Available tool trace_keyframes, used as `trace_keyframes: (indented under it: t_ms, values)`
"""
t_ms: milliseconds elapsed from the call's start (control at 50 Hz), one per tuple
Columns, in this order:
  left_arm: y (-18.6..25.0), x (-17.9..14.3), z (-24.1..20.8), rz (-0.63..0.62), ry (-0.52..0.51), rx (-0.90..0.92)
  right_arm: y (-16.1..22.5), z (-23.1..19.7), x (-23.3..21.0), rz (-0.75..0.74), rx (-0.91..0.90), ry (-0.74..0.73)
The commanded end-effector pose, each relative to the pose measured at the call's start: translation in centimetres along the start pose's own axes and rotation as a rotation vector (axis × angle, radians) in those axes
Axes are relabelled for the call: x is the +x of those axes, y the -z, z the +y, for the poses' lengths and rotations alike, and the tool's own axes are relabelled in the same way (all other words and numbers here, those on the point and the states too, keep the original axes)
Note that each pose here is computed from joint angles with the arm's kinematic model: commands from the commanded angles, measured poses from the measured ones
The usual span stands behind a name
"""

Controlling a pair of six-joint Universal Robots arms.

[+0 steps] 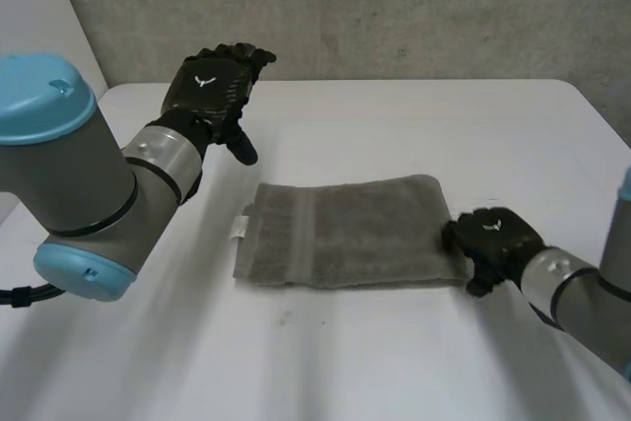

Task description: Fold the towel.

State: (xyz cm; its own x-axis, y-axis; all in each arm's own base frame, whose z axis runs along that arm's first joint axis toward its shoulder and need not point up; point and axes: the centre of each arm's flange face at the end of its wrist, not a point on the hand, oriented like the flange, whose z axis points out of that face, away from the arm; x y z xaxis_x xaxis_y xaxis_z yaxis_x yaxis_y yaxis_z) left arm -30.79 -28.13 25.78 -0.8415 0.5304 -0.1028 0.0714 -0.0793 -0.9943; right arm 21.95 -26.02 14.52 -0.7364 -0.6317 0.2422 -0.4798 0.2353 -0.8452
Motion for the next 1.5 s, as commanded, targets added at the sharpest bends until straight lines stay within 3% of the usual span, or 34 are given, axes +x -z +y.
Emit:
trace_keyframes:
  t_ms: [20,160,240,380,580,680,840,1040,1240,1320,1500]
  values:
    - [1.3,0.0,-1.4,-0.024,0.099,-0.058,-1.8,2.0,1.0,0.026,0.039,0.047]
    - [3.2,-0.6,-4.1,-0.038,0.200,-0.156,-2.3,-0.8,1.4,0.048,0.135,0.056]
    - [3.6,-0.9,-5.1,-0.045,0.208,-0.143,-1.4,-5.4,-1.4,-0.013,0.281,0.020]
    - [4.2,-1.7,-6.7,-0.064,0.206,-0.096,-1.5,-7.5,-4.7,-0.105,0.333,-0.020]
    - [4.2,-2.1,-6.2,-0.073,0.204,-0.110,-0.8,-5.1,-4.6,-0.071,0.196,-0.052]
    - [4.0,-2.1,-6.0,-0.074,0.205,-0.110,-0.3,-1.6,-1.1,0.008,0.071,-0.104]
    - [3.7,-2.0,-5.5,-0.071,0.199,-0.094,0.7,1.3,0.7,0.048,0.012,-0.086]
    - [3.6,-2.0,-5.2,-0.071,0.196,-0.083,-1.0,2.8,0.6,0.016,0.039,-0.100]
    - [3.8,-2.0,-5.8,-0.071,0.193,-0.063,-2.0,-0.8,1.9,0.065,0.181,-0.082]
    - [4.0,-2.0,-6.2,-0.071,0.193,-0.052,-1.5,-6.1,-1.6,-0.037,0.339,-0.102]
    - [3.9,-2.2,-6.9,-0.075,0.191,-0.009,-2.3,-9.9,-10.1,-0.287,0.404,-0.056]
